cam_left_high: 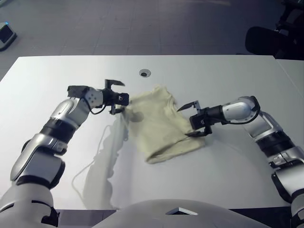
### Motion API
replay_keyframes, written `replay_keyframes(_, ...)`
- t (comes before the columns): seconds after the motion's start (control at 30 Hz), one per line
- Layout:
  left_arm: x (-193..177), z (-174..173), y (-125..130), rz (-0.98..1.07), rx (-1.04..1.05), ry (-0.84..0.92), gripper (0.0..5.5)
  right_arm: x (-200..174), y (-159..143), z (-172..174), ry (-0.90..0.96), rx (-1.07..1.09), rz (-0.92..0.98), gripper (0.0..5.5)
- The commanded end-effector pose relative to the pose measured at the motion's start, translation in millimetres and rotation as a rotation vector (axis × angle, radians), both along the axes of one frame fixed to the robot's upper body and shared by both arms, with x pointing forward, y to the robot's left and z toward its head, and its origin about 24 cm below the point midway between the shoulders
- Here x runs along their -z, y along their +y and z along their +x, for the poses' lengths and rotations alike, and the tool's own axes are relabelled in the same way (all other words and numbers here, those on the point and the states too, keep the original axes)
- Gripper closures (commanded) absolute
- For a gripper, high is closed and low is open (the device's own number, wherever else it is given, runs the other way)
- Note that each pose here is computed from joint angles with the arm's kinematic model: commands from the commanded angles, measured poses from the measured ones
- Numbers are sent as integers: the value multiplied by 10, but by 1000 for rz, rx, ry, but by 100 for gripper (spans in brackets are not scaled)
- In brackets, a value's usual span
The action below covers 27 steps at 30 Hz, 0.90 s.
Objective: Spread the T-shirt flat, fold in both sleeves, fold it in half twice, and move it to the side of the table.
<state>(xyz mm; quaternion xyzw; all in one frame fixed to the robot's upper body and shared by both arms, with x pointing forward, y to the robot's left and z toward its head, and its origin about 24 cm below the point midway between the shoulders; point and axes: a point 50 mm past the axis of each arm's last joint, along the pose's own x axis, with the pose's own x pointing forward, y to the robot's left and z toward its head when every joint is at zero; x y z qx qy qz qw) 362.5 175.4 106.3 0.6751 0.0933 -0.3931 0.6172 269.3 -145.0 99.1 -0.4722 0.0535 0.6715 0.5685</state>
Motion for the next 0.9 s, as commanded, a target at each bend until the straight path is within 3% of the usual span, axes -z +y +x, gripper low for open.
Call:
replay_keyframes(0.03, -489, 367, -263, 91, 213, -381, 10, -489, 332, -17, -21, 74, 227, 13)
replay_keyframes(0.13, -753, 330, -100, -134, 183, -442, 10, -655, 188, 87, -106, 234, 305, 13)
replay_keyframes(0.23, -826, 11, 152, -413, 172, -378, 10, -683, 36, -95, -116, 337, 341, 13)
replay_keyframes(0.37, -458, -1164, 257, -757, 61, 131, 10, -514, -164, -722, -57, 445, 318, 13)
replay_keyframes(0.47, -478, -1680, 148, -880, 20, 382, 10, -463, -306, -1047, -67, 510, 264, 13)
replay_keyframes(0.57, -537, -1881, 27, -908, 75, 546, 10, -438, -356, -1268, -43, 565, 231, 13)
replay_keyframes(0.73, -578, -2053, 52, -930, 62, 693, 10, -356, -324, -1473, 12, 555, 185, 13)
replay_keyframes(0.9, -294, -2249, 180, -618, 61, 674, 10, -294, -283, -1576, 14, 583, 178, 13)
